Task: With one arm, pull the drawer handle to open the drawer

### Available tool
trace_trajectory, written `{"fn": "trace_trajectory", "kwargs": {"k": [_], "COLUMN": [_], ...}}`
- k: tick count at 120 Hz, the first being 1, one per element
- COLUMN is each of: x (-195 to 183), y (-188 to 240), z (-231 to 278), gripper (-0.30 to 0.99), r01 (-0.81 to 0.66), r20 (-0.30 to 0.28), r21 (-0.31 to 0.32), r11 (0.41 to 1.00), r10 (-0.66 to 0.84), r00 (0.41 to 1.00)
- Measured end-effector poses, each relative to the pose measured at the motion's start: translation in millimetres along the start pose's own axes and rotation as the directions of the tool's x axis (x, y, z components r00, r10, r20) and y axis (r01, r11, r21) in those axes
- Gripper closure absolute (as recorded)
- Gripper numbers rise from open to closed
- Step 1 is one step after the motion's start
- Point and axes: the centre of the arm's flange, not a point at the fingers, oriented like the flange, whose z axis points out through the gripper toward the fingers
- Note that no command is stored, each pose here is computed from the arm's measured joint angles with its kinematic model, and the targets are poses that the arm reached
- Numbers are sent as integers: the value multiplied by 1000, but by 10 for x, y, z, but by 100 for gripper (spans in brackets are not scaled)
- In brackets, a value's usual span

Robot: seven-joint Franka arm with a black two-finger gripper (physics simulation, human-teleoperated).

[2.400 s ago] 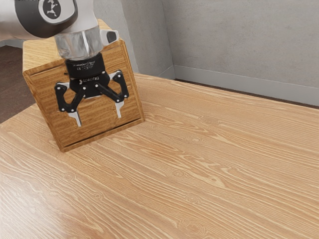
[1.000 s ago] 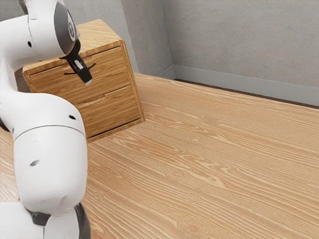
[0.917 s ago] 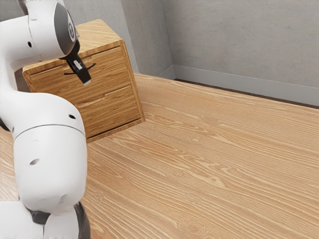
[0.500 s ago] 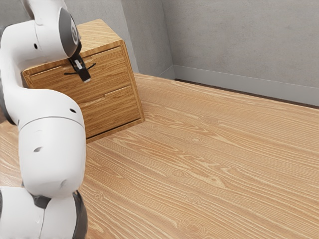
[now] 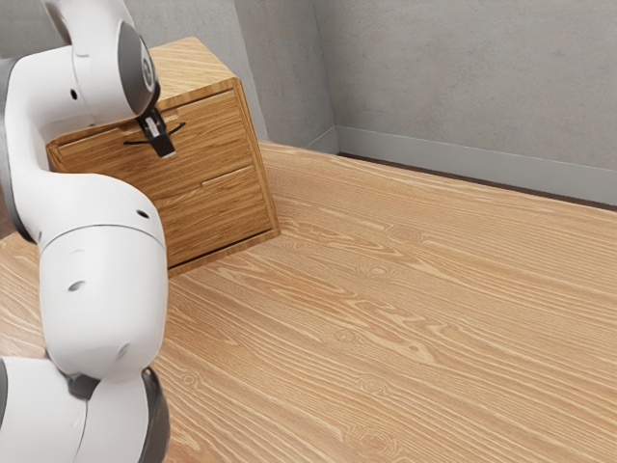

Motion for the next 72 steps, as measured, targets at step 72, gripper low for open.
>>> {"fn": "trace_trajectory", "kwargs": {"k": [72], "x": [45], "y": [-19], "z": [116], "gripper": [28], "r01": [-21], "r20": [-1], "r21": [22], "r11": [1000], "r10": [21], "r00": [1000]}}
